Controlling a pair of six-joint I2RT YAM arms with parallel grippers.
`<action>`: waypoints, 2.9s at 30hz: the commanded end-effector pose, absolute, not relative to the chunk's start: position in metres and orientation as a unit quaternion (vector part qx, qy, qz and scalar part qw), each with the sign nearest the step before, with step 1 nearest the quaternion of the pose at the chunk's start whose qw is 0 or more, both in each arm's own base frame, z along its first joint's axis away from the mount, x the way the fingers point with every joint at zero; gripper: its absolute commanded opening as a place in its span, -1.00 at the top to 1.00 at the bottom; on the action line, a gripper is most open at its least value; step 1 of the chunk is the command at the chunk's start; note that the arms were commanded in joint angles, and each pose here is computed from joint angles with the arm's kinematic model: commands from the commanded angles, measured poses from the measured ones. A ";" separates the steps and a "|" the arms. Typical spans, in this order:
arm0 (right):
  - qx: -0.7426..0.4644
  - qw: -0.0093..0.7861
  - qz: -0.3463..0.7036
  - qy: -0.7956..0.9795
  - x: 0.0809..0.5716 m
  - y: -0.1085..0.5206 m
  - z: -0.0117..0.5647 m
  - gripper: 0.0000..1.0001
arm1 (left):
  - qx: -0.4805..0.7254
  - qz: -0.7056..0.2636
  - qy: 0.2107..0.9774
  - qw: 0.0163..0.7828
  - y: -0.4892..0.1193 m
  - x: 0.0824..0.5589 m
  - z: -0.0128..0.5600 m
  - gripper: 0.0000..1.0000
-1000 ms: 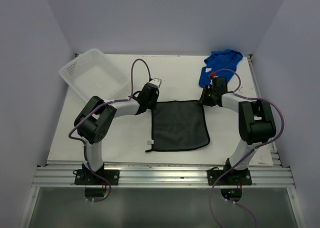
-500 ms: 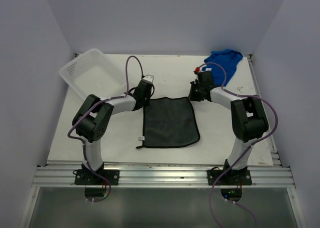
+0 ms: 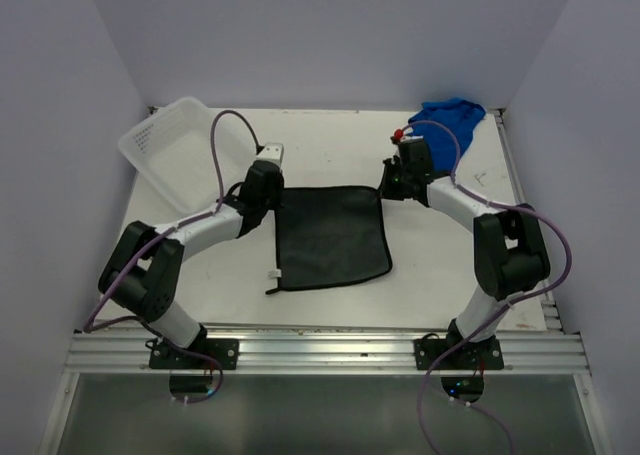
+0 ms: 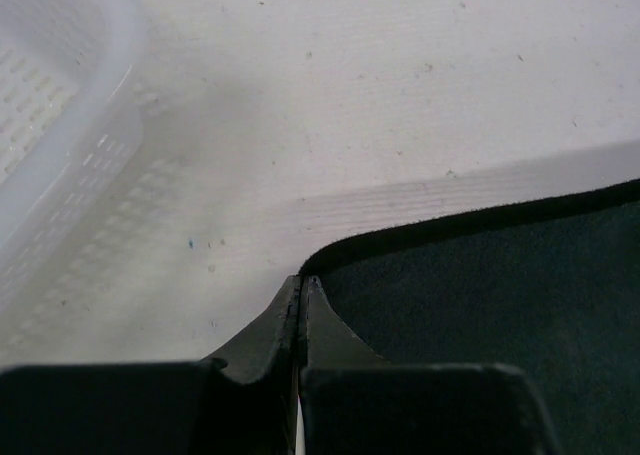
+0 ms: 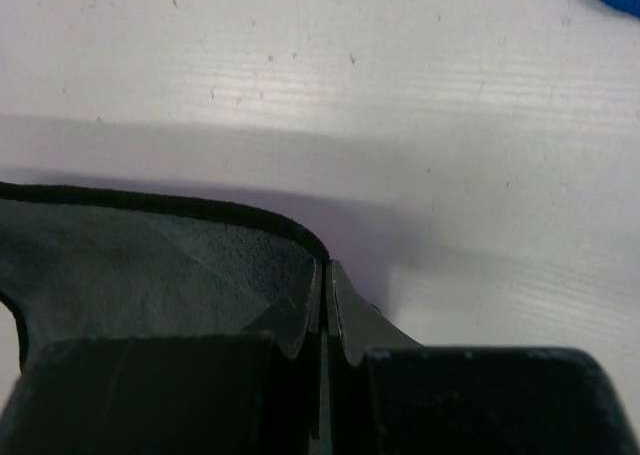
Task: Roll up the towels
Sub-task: Fold the towel
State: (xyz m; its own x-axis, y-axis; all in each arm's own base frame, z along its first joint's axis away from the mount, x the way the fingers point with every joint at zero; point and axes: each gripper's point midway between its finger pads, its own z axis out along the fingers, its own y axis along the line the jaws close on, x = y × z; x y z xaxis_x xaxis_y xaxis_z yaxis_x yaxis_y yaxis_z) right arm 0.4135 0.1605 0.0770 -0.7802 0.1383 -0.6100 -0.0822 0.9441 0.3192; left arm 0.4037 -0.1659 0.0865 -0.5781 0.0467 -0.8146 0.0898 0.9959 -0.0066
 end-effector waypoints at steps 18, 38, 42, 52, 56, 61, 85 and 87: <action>-0.006 0.373 0.185 0.909 0.367 0.151 0.110 0.99 | 0.059 -0.101 0.841 0.528 -0.177 0.355 0.120 1.00; -0.137 0.554 0.239 0.786 0.357 0.165 0.160 0.95 | 0.079 -0.082 0.796 0.594 -0.171 0.367 0.168 1.00; -0.168 0.539 0.255 0.785 0.350 0.174 0.154 1.00 | 0.101 -0.115 0.781 0.605 -0.181 0.360 0.174 1.00; -0.158 0.525 0.271 0.792 0.322 0.169 0.136 1.00 | 0.084 -0.142 0.780 0.603 -0.169 0.327 0.155 1.00; -0.166 0.502 0.268 0.805 0.311 0.168 0.132 1.00 | 0.070 -0.138 0.785 0.599 -0.161 0.319 0.146 1.00; -0.174 0.484 0.283 0.810 0.302 0.172 0.128 1.00 | 0.055 -0.144 0.788 0.597 -0.156 0.309 0.141 1.00; -0.065 0.466 0.261 0.843 0.268 0.142 0.099 1.00 | 0.017 -0.180 0.817 0.547 -0.153 0.257 0.099 1.00; -0.061 0.465 0.265 0.843 0.265 0.142 0.100 1.00 | 0.019 -0.185 0.816 0.547 -0.154 0.255 0.100 1.00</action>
